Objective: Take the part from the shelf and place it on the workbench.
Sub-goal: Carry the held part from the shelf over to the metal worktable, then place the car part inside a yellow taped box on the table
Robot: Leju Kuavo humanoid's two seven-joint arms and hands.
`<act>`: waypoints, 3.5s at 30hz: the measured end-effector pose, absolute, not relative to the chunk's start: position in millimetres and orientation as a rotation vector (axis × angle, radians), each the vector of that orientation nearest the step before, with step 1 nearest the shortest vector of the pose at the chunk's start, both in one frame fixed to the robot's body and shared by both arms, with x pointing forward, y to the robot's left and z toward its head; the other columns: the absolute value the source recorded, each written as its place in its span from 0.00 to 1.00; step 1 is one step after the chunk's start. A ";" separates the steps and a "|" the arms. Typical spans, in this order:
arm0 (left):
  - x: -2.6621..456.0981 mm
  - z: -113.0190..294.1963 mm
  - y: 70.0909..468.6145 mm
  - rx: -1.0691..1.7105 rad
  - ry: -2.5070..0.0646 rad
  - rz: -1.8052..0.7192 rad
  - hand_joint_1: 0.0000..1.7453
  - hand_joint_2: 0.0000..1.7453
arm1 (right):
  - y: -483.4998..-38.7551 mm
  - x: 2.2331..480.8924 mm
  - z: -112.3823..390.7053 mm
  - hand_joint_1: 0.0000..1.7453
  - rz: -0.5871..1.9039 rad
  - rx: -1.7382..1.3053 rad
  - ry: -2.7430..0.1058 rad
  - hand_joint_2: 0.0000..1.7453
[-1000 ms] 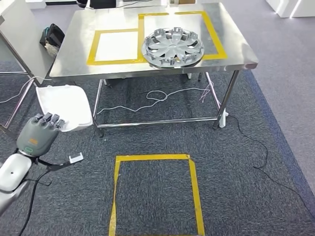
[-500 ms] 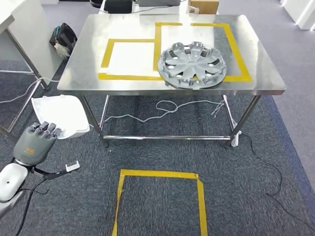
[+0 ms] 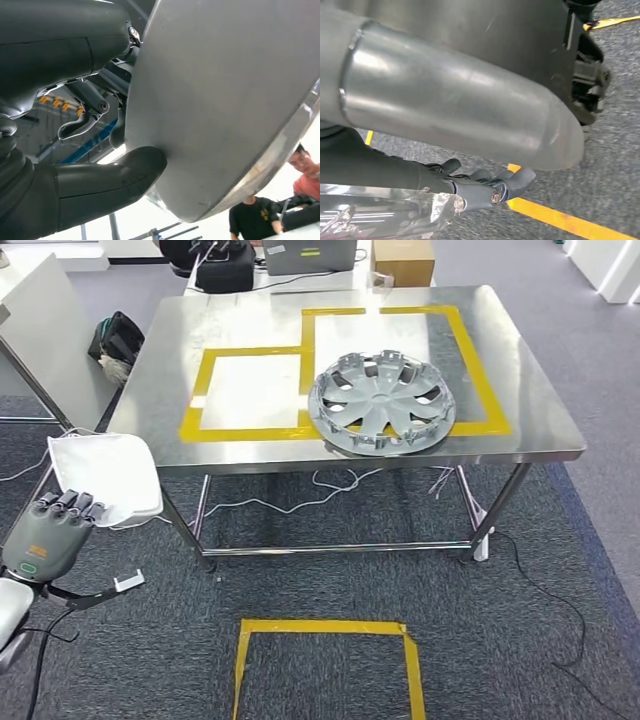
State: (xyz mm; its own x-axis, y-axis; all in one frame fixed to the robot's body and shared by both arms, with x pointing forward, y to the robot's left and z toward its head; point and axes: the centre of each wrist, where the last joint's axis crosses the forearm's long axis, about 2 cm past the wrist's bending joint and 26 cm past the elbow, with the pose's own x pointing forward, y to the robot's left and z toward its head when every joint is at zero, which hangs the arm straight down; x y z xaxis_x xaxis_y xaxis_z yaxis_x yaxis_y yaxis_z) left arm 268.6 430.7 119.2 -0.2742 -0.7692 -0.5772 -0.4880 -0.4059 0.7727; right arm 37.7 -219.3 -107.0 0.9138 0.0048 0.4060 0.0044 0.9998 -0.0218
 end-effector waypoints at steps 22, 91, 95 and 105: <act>269.2 127.3 432.8 1.723 -1.602 -1.750 1.00 1.00 | -216.9 40.4 -106.4 0.00 0.035 -0.014 -0.423 0.00; 253.4 134.6 415.0 1.435 -1.886 -2.000 1.00 1.00 | -216.7 43.3 -106.1 0.00 0.070 -0.010 -0.439 0.00; 251.7 136.6 412.9 1.352 -1.961 -2.028 1.00 1.00 | -216.7 46.5 -105.7 0.00 0.073 -0.008 -0.446 0.00; 251.4 140.0 415.1 1.289 -2.026 -2.020 1.00 1.00 | -216.4 50.5 -105.2 0.00 0.082 -0.004 -0.454 0.00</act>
State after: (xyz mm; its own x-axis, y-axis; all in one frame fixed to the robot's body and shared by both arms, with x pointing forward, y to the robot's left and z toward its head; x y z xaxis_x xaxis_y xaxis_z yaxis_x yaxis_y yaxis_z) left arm 251.4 415.1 140.0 -0.6626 -0.5329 -0.5262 -0.5278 -0.1663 0.8330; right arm 50.5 -216.4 -105.2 0.8952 0.0804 0.4383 -0.0788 0.9967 -0.0219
